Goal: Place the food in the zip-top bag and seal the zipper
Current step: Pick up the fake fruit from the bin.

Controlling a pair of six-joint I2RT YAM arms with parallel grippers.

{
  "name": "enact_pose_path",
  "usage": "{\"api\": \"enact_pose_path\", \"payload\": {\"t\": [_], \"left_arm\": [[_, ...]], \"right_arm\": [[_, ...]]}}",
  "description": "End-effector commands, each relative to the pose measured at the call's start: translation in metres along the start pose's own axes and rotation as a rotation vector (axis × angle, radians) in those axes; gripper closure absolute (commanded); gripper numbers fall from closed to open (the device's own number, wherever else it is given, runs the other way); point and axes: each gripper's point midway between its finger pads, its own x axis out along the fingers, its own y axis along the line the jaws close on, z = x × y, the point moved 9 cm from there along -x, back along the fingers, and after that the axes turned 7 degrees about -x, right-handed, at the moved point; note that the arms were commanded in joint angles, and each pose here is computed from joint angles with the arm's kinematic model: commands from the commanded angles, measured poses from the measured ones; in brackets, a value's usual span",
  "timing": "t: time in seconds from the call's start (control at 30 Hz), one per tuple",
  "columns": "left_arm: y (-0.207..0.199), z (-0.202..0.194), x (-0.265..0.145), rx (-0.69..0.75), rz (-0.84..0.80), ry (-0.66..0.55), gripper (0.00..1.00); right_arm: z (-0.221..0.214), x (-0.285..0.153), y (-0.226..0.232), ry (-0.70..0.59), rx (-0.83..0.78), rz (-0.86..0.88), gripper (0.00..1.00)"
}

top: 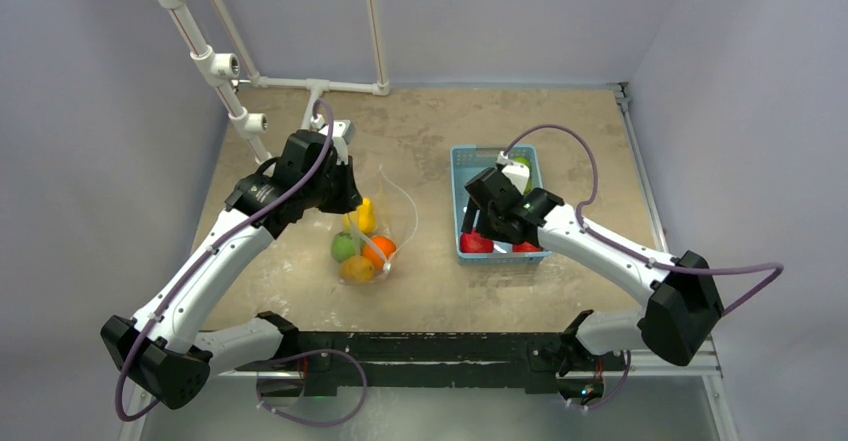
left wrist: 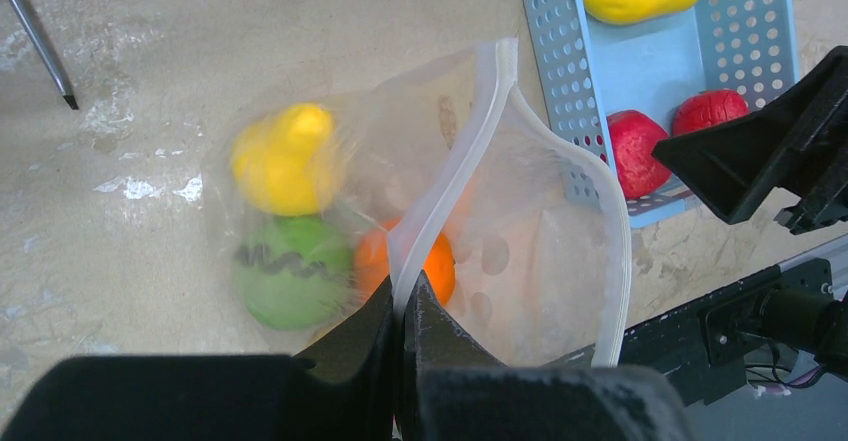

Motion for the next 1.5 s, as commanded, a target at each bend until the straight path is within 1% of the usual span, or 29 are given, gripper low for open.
{"api": "enact_pose_path", "payload": {"t": [0.0,0.17,0.4,0.7,0.8,0.83,0.9,1.03,1.1,1.3,1.47], "left_arm": [[-0.005,0.008,-0.002,0.029,-0.036,-0.045,1.0],[-0.005,0.008,-0.003,0.033,-0.037,-0.046,1.0],[-0.003,0.007,-0.003,0.042,-0.031,-0.046,1.0],[-0.002,0.007,-0.001,0.052,-0.024,-0.046,1.0],[-0.002,0.008,0.0,0.057,-0.021,-0.046,1.0],[-0.002,0.008,0.0,0.058,-0.019,-0.046,1.0],[-0.002,0.009,0.0,0.059,-0.019,-0.047,1.0],[-0.002,0.009,0.001,0.061,-0.015,-0.045,1.0],[-0.002,0.009,0.002,0.06,-0.018,-0.044,1.0],[-0.004,0.01,0.001,0.056,-0.019,-0.043,1.0],[-0.004,0.012,0.0,0.054,-0.018,-0.046,1.0]], "right_arm": [[0.0,0.009,0.001,-0.013,0.032,-0.01,0.24],[-0.006,0.02,0.003,0.019,0.012,-0.003,0.2],[-0.012,0.029,0.004,0.043,-0.002,-0.019,0.19],[-0.028,0.049,0.003,0.102,-0.019,-0.037,0.13],[-0.032,0.054,0.002,0.113,-0.018,-0.056,0.14],[-0.031,0.054,0.002,0.113,-0.017,-0.057,0.15],[-0.029,0.053,0.003,0.106,-0.015,-0.057,0.21],[-0.022,0.049,0.006,0.087,-0.01,-0.063,0.43],[-0.016,0.045,0.007,0.07,-0.003,-0.071,0.51],[0.009,0.027,0.016,0.004,0.022,-0.057,0.66],[0.031,0.009,0.022,-0.06,0.034,-0.05,0.73]]}}
